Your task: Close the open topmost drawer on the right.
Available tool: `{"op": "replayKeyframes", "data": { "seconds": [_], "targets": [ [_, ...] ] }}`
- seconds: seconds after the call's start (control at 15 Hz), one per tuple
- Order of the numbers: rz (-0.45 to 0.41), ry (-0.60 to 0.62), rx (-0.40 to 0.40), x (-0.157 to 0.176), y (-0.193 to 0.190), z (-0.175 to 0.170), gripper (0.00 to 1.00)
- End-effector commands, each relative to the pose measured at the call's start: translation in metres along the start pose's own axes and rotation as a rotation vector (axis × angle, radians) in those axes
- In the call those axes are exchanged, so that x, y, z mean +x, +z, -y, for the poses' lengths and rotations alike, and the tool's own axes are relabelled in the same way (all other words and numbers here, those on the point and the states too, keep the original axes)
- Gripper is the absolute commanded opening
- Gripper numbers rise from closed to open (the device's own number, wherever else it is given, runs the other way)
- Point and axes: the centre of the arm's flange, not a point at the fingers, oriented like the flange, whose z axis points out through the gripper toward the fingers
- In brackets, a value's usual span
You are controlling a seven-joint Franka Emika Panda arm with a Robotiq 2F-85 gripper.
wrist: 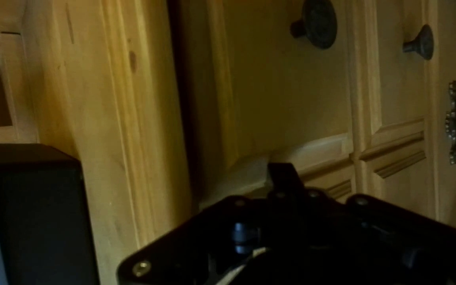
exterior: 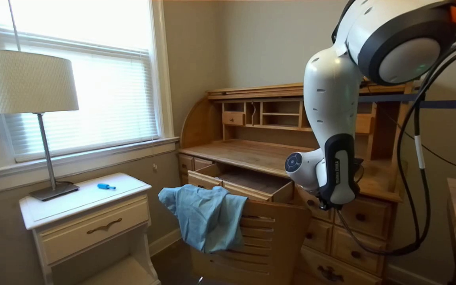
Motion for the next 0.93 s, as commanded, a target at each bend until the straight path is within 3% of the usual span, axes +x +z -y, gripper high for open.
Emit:
{"op": "replayKeyframes", "data": {
  "seconds": [0.0,0.4,0.87],
  "targets": [
    [-0.02,-0.013,0.176,0.006,-0.026,-0.051,0.0],
    [-0.22,-0.114,0.396,0.009,-0.074,-0.117,0.0],
    [-0.422,-0.236,0.624,0.006,-0.142,-0.158,0.0]
  ]
}}
